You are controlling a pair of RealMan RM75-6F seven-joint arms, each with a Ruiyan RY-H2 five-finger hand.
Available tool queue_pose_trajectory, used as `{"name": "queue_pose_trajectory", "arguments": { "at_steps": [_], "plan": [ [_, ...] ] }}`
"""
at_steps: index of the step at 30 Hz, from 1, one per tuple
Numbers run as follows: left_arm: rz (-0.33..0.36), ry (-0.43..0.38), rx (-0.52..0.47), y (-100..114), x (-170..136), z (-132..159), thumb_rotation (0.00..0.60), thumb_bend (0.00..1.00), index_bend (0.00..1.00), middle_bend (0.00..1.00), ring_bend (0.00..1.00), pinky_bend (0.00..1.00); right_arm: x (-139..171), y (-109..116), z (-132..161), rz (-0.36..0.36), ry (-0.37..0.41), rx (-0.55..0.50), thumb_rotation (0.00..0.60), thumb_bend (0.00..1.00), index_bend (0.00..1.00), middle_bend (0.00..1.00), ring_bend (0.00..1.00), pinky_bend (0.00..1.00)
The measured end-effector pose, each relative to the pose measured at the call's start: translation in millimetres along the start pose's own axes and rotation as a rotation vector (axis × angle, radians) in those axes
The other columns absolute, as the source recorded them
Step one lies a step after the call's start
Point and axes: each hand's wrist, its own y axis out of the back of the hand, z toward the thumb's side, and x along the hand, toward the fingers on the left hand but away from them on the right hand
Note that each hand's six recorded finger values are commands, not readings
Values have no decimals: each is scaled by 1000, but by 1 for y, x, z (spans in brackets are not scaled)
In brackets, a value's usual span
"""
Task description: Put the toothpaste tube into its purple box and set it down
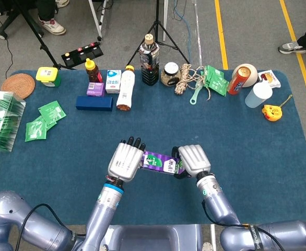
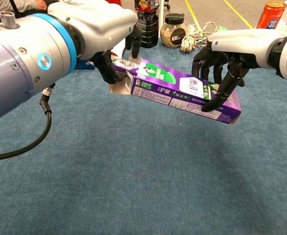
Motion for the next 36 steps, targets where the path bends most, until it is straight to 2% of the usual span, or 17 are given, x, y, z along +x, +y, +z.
{"name": "queue_pose_trajectory", "arguments": {
  "at_steps": [2,7,14,27,31,36],
  "plan": [
    [-5,3,3,1,-1,-3,600,234,1,0,72,414,0,1,-1,-2,2,-3,600,335,582,656,638,697],
    [-9,18,3,5,-3,-17,600,186,0,0,67,409,-2,2,-3,-7,11,-28,600,342,583,657,638,698],
    [47,17,-31,16,1,-46,600,162,0,0,33,378,-5,7,-14,-26,13,-55,600,344,584,658,638,698],
    [140,92,-125,38,-7,-143,600,162,0,0,16,365,-11,18,-36,-56,35,-152,600,372,588,663,636,697],
    [156,134,-158,40,-16,-177,600,161,0,0,7,364,-13,22,-40,-69,64,-234,600,373,588,663,636,693],
    [163,179,-213,35,-31,-220,600,161,0,0,0,363,-15,28,-45,-105,134,-357,600,380,589,663,635,692]
  ]
}}
